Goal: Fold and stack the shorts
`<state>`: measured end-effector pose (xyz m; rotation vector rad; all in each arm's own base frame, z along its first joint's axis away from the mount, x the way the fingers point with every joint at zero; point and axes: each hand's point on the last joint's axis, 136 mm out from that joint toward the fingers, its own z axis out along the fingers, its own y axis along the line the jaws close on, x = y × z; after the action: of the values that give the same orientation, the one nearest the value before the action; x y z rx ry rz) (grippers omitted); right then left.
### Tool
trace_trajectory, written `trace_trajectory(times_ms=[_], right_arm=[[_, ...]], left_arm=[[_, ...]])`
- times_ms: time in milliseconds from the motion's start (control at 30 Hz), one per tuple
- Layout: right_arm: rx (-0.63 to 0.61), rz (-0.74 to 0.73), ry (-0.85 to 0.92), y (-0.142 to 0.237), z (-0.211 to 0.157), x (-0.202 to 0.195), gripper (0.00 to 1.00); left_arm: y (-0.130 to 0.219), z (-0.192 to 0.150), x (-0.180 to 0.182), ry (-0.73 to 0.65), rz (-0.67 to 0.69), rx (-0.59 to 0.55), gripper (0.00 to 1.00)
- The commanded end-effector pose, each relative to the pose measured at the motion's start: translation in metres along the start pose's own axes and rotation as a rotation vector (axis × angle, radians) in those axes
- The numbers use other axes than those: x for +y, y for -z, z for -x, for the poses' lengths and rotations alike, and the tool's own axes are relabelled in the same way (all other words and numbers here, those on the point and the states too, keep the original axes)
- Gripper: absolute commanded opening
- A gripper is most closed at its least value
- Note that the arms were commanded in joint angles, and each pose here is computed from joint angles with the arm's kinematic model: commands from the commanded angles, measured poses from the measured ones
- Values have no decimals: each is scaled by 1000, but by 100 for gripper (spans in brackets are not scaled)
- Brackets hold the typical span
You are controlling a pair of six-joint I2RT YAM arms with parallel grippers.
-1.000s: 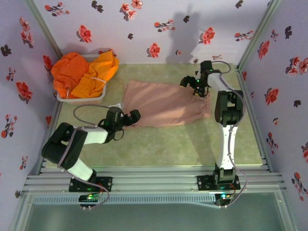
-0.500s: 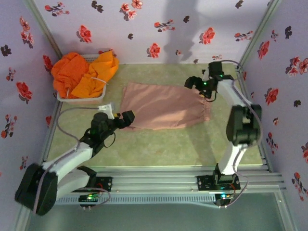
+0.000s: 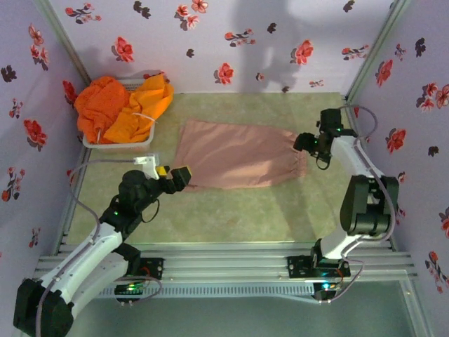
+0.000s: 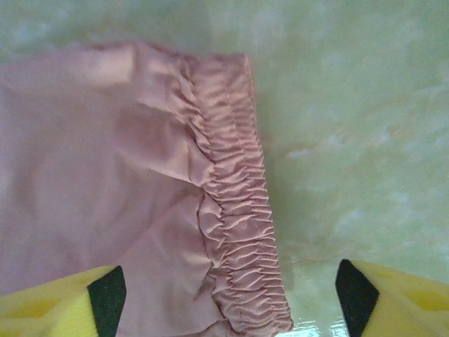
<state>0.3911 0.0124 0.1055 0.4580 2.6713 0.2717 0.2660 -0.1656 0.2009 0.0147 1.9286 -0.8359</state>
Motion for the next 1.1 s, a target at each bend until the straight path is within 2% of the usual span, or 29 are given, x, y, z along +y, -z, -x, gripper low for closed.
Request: trace_trajectory(times_ms=[0,300,600,700,967,1033,1067], right_arm=[[81,-31,14,-18,-11,-6,71],[174,-1,9,-56,-20,3,57],[232,36,-1,-83,-27,12,62],[263,44,-3,-93,-32,13,58],[290,-12,37,-102,-37,6,14],[275,-37,59,-99,-34,3,9],[263,-49,71,-96,-32,2,3]], left_arm=[[2,-2,-6,-10,-25,23,99],[3,-5,-6,-19,-24,40,100],[1,-7,-4,-27,-14,50,100],[0,-6,-4,-23,-13,49,100],[0,-6,-4,-28,-13,50,99],[0,-5,-3,-26,-9,46,99],[0,-4,-4,-25,-8,44,99]])
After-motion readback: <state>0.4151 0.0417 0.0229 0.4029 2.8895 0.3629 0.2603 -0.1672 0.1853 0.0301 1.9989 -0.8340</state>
